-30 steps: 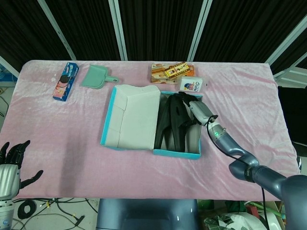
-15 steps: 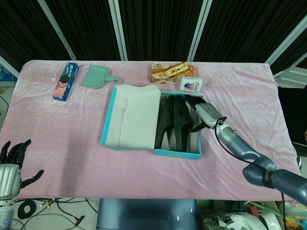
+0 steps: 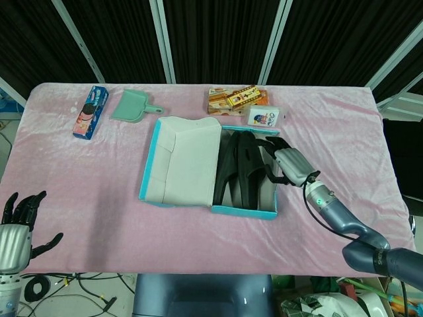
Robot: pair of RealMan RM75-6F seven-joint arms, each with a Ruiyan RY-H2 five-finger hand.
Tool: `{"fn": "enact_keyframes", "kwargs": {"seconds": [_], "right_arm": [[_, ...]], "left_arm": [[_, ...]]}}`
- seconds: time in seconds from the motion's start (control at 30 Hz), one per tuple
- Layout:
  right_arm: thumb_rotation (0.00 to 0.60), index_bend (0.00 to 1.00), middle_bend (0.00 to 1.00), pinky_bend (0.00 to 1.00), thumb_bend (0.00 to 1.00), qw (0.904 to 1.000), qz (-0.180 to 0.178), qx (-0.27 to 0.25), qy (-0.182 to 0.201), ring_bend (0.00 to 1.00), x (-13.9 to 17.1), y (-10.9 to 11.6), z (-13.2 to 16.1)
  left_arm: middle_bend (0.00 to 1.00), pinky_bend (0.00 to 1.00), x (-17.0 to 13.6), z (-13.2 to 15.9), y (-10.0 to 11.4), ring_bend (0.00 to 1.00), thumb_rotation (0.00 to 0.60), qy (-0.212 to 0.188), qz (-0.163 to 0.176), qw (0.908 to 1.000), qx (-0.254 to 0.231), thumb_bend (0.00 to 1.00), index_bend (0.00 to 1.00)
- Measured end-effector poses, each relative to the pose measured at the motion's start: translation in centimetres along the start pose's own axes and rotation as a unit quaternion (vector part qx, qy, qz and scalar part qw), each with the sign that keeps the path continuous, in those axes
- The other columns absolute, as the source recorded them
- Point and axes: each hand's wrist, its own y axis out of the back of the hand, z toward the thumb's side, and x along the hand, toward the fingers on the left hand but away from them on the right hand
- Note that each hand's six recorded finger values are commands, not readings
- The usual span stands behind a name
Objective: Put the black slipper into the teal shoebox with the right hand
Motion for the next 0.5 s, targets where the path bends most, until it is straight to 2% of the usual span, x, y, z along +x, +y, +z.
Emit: {"fn": "enact_keyframes", "kwargs": {"seconds": [0.23, 0.5], "right_arm": [[0.6, 0.2, 0.22, 0.01, 0.87, 0.9994, 0.019, 0.015, 0.027, 0.0, 1.2, -1.5, 1.8], [0.6, 0.2, 0.22, 0.01, 0.87, 0.9978, 0.047, 0.035, 0.033, 0.0, 0.1, -3.6, 3.1]], "left_arm": [[0.18, 0.0, 0.0, 0.0, -0.3, 0.15, 0.6, 0.0, -0.005, 1.0, -0.002, 0.0, 0.08], [0.18, 0.0, 0.0, -0.2, -0.8, 0.15, 0.6, 0.003, -0.011, 0.9999, -0.006, 0.0, 0.08]]}}
